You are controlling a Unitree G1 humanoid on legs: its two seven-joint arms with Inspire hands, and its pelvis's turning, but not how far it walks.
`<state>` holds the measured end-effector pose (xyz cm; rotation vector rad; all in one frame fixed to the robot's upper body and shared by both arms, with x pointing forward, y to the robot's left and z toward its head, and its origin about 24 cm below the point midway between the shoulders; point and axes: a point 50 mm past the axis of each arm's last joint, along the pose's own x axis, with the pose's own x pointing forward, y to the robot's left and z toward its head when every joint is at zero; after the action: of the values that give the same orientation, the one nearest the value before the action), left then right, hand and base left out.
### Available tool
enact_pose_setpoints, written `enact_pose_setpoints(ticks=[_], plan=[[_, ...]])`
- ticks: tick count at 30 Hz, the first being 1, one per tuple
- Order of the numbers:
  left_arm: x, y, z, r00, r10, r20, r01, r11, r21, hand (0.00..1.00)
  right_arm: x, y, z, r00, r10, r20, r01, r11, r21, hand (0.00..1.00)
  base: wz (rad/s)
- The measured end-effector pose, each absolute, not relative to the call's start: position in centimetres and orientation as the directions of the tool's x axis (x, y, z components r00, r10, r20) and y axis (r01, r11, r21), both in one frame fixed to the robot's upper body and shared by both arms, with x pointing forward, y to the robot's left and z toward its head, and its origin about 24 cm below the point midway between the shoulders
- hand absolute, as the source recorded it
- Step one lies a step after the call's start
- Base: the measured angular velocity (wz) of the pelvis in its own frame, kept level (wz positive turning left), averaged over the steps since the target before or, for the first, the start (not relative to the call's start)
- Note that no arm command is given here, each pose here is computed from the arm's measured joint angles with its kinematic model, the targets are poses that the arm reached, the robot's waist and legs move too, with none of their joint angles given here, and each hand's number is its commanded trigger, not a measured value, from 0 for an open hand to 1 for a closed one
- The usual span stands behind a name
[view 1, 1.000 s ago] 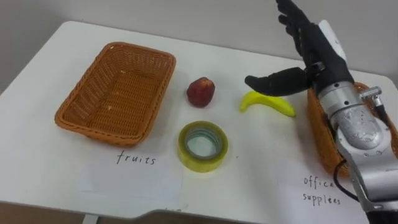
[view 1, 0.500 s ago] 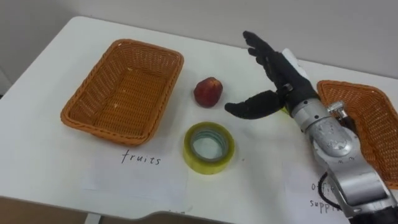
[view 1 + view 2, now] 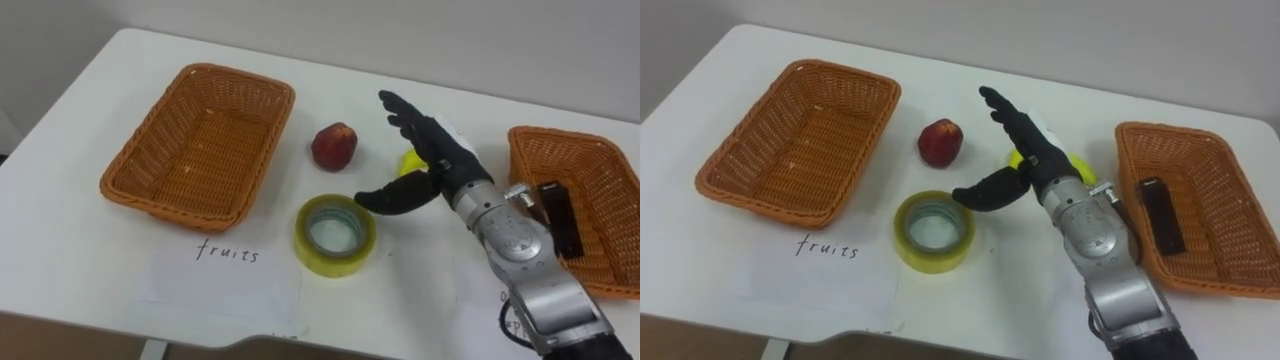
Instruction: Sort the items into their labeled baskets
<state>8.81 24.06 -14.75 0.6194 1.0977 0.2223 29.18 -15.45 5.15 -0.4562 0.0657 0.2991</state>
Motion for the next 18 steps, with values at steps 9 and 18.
enact_pose_setpoints(ticks=[9, 18], plan=[[8.6, 24.0, -14.8, 0.437, 0.465, -0.77, 0.135, 0.812, 0.568, 0.0, 29.1, -15.6, 4.1, 0.947, 0.263, -0.185, -0.318, 0.847, -0.425, 0.0, 0.0], [8.7, 24.0, -14.8, 0.438, 0.46, -0.772, 0.137, 0.815, 0.563, 0.0, 29.1, -14.9, 4.0, 0.943, 0.272, -0.189, -0.33, 0.833, -0.445, 0.0, 0.0]])
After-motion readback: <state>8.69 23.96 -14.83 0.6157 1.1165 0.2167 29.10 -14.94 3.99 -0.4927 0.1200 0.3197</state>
